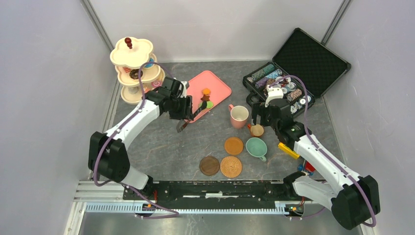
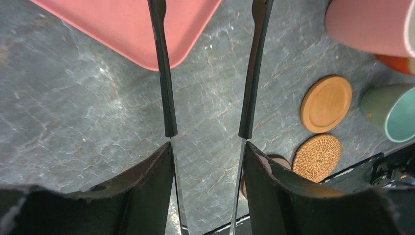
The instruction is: Serve the afternoon tea
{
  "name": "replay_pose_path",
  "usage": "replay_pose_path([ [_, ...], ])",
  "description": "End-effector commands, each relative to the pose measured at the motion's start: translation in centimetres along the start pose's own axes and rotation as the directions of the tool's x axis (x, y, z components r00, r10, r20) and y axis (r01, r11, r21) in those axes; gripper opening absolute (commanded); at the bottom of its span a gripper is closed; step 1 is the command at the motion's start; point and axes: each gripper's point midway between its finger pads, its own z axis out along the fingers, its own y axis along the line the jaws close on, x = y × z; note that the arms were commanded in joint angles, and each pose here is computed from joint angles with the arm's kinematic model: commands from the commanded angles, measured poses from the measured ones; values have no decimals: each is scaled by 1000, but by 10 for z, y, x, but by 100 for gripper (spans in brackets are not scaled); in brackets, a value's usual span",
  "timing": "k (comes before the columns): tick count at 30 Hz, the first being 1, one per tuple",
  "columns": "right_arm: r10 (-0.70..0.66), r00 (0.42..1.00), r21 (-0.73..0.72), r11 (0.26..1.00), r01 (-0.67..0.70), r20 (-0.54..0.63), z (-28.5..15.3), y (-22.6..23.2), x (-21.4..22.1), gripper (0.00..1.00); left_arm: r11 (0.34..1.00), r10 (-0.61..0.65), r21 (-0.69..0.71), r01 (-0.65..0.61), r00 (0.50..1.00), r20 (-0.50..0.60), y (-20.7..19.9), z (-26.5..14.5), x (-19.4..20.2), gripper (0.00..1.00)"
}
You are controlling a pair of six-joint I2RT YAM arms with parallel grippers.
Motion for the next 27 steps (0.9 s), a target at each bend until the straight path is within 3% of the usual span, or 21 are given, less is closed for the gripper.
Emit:
replay_pose_path([
  [1, 20, 999, 13, 1000, -21, 34, 0, 1, -15, 98, 999, -29, 45, 29, 1000, 1, -12, 13, -1, 60],
  [27, 15, 999, 10, 1000, -16, 29, 0, 1, -12, 98, 998, 13, -60, -13, 1000, -3, -12, 61, -24, 54],
])
